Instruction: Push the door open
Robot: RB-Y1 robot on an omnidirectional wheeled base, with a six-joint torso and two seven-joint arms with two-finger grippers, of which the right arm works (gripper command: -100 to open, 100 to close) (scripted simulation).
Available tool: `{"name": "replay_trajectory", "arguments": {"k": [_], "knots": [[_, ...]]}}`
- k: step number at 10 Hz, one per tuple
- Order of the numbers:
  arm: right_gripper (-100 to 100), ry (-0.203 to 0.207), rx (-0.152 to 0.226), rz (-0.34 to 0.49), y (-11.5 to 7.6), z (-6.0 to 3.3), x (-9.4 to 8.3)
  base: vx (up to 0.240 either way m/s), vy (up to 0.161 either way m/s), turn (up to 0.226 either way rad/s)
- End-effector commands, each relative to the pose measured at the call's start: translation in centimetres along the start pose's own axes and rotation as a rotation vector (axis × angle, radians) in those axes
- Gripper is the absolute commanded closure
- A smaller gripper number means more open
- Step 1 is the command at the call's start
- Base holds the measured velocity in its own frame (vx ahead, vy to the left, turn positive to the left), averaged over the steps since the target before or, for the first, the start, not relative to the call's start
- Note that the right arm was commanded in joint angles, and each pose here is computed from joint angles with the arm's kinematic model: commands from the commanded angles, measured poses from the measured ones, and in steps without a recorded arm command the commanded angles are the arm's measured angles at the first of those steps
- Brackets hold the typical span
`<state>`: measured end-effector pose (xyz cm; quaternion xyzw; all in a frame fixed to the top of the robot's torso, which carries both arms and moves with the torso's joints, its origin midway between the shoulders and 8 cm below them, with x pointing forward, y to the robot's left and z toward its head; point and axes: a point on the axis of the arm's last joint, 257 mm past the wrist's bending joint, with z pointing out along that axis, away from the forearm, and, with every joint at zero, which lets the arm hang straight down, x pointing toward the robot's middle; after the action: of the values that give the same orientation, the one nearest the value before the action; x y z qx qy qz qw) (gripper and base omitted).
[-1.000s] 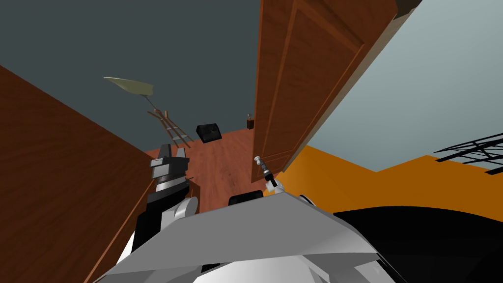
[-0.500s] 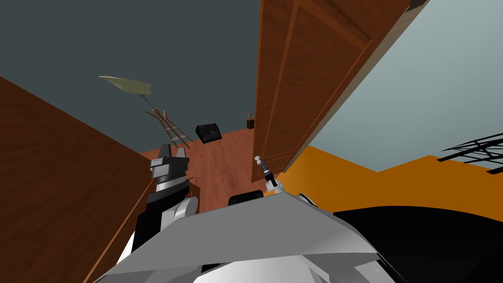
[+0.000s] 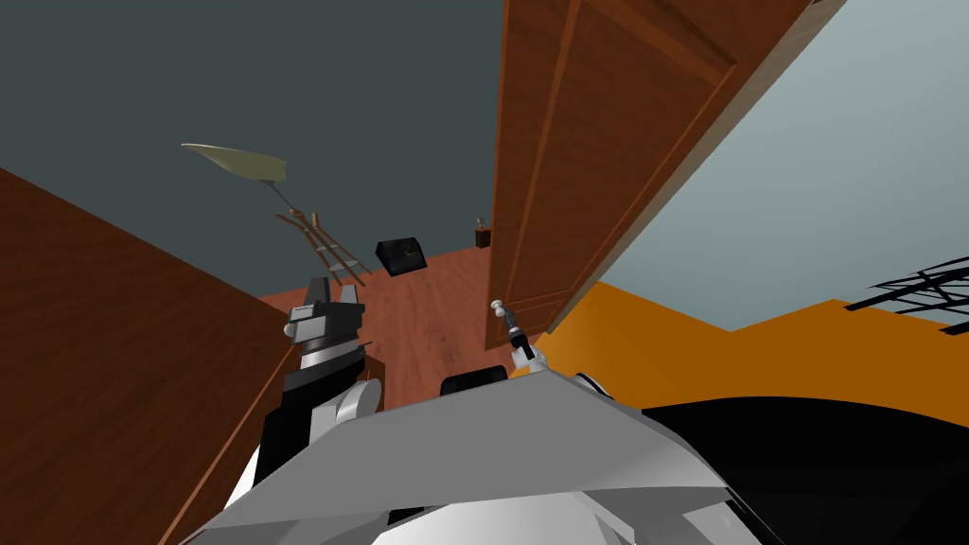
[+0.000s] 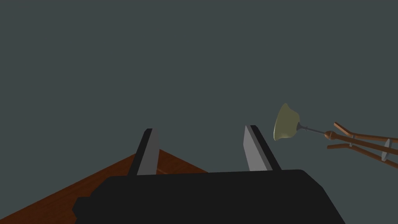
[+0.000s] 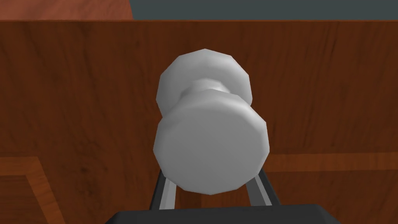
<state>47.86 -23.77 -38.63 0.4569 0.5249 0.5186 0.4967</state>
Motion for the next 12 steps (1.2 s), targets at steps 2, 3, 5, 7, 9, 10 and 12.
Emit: {"name": "replay_trajectory", "arguments": {"k": [2,3,5,7,9,10,12], "knots": [[100,-0.008,-0.017,0.087,0.6,0.46,0.0,0.06,0.036,-0.011],[100,-0.018,-0.017,0.13,0.6,0.5,-0.3,0.055,0.021,-0.001],[100,-0.027,-0.018,0.188,0.6,0.53,-0.5,0.047,0.014,0.0],[100,-0.036,-0.019,0.244,0.5,0.56,-0.8,0.038,0.023,-0.003],[100,-0.045,-0.02,0.297,0.5,0.59,-1.0,0.061,0.032,-0.01],[100,-0.055,-0.021,0.341,0.5,0.62,-1.3,0.044,0.018,-0.006],[100,-0.064,-0.023,0.397,0.4,0.64,-1.5,0.044,0.019,-0.002]]}}
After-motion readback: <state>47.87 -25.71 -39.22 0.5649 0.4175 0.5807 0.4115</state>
